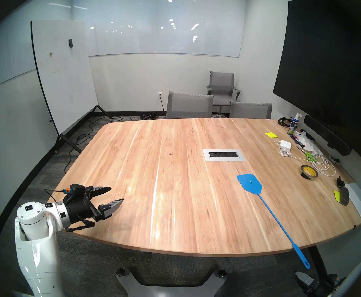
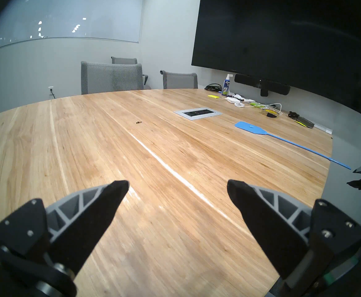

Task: Swat a bug on table

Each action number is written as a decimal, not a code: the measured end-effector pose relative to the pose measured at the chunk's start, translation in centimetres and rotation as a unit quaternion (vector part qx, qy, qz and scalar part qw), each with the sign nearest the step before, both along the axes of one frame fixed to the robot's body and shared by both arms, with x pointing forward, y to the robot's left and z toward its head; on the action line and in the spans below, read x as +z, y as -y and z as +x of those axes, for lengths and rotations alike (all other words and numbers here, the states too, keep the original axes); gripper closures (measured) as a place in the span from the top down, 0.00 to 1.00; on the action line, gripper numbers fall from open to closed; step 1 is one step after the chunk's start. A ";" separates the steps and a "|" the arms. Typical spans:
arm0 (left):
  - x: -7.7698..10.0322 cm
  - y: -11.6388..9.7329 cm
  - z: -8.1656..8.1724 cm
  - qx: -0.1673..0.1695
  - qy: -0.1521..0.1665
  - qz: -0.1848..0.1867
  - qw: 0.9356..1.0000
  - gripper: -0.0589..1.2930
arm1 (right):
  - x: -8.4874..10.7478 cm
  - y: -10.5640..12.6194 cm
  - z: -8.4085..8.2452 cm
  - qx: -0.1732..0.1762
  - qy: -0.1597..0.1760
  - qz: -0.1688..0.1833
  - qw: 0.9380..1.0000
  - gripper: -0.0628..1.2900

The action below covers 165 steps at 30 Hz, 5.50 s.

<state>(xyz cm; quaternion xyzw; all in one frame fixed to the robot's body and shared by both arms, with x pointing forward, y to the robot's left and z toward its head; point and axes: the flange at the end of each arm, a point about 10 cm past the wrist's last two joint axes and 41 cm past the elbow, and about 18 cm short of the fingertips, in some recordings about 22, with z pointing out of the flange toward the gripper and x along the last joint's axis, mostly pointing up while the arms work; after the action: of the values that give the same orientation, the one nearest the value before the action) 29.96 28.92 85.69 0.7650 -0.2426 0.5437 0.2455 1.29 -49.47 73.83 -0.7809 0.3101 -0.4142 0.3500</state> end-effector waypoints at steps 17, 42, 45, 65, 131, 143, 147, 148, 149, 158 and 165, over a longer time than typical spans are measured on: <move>0.0 0.0 0.0 0.000 0.000 0.000 1.000 0.97 | -1.3 0.0 0.1 -0.023 0.000 0.043 0.999 0.95; 0.0 0.0 0.0 0.000 0.000 0.000 1.000 0.97 | -2.2 0.7 0.7 -0.047 0.011 0.087 0.995 0.95; 0.0 0.0 0.0 0.000 0.000 0.000 1.000 0.97 | -2.3 0.7 0.8 -0.049 0.014 0.092 0.994 0.95; 0.0 0.0 0.0 0.000 0.000 0.000 1.000 0.97 | -3.7 0.9 0.9 -0.070 0.040 0.134 0.988 0.95; 0.0 0.0 0.0 0.000 0.000 0.000 1.000 0.97 | -3.2 2.5 4.3 -0.039 0.106 0.131 0.985 0.95; 0.0 0.0 0.0 0.000 0.000 0.000 1.000 0.97 | -3.0 2.8 4.8 -0.039 0.113 0.130 0.984 0.95; 0.0 0.0 0.0 0.000 0.000 0.000 1.000 0.97 | -2.9 2.9 5.0 -0.038 0.115 0.130 0.984 0.95; 0.0 0.0 0.0 0.000 0.000 0.000 1.000 0.97 | -2.9 2.9 5.0 -0.038 0.116 0.130 0.984 0.95; 0.0 0.0 0.0 0.000 0.000 0.000 1.000 0.97 | -2.9 2.9 5.1 -0.038 0.116 0.130 0.984 0.95; 0.0 0.0 0.0 0.000 0.000 0.000 1.000 0.97 | -2.7 3.0 5.3 -0.038 0.119 0.131 0.983 0.95; 0.0 0.0 0.0 0.000 0.000 0.000 1.000 0.97 | -2.6 2.9 5.4 -0.037 0.119 0.131 0.983 0.95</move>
<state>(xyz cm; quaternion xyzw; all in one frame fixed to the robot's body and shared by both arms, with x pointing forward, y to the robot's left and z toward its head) 29.96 28.91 85.68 0.7650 -0.2426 0.5438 0.2455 6.68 -52.42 71.23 -0.6611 0.3463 -0.4728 0.4685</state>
